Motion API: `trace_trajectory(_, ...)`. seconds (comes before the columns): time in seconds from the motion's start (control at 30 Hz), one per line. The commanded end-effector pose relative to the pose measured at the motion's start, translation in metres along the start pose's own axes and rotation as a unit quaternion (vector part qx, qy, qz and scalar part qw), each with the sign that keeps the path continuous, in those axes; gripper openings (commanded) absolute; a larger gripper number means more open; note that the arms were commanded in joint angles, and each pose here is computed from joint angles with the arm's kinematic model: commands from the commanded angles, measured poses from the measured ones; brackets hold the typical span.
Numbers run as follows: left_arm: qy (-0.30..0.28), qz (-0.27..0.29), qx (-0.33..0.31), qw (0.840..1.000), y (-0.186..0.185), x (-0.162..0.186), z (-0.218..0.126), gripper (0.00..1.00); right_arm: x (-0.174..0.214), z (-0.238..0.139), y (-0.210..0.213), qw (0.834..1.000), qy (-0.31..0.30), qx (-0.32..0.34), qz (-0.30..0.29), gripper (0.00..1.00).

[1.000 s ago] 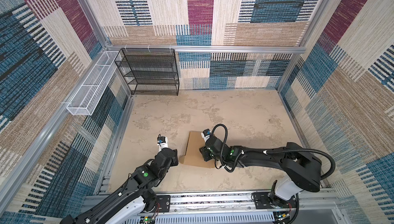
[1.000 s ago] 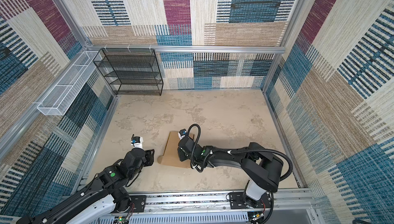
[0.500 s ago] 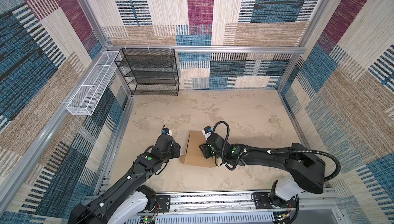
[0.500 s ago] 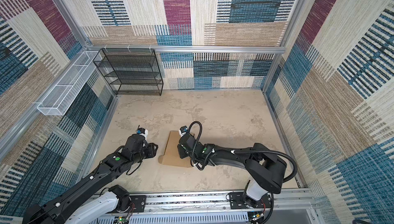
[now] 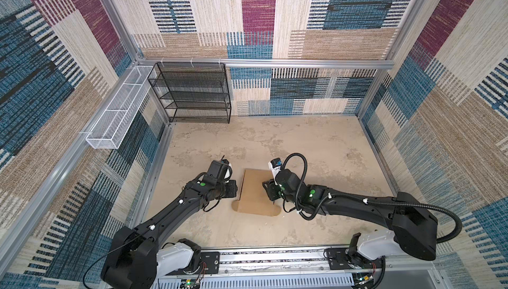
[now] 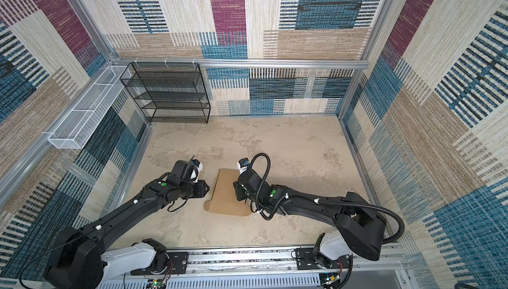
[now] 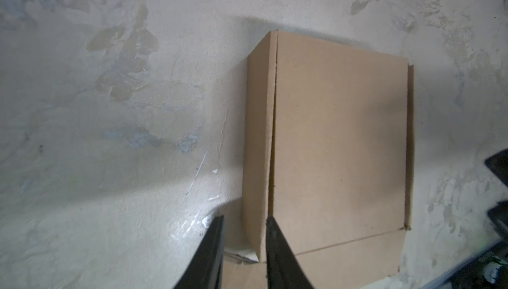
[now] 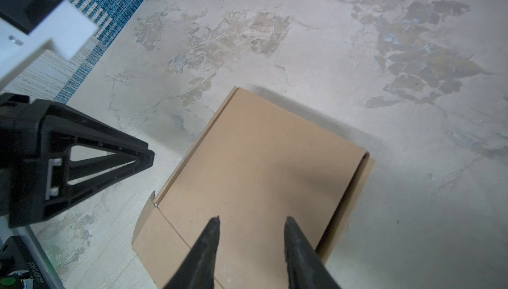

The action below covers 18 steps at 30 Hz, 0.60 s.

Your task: Fold the paper box

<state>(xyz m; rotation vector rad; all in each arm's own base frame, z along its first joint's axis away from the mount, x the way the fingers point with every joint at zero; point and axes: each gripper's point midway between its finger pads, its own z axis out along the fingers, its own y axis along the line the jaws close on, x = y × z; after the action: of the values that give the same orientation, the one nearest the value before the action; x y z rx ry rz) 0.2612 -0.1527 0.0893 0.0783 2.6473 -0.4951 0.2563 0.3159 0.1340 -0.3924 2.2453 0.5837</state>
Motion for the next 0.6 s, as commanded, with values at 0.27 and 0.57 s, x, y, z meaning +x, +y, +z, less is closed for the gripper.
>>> trace_trajectory(0.27, 0.024, 0.024, 0.03, 0.999, -0.013, -0.006, 0.02, 0.25, -0.003, -0.01, -0.014, 1.0, -0.015, 0.009, 0.014, 0.41)
trace_trajectory(0.57, 0.032, 0.024, 0.026, 0.999, -0.011, -0.004, 0.026, 0.25, -0.002, -0.011, -0.016, 1.0, -0.018, 0.009, 0.016, 0.41)
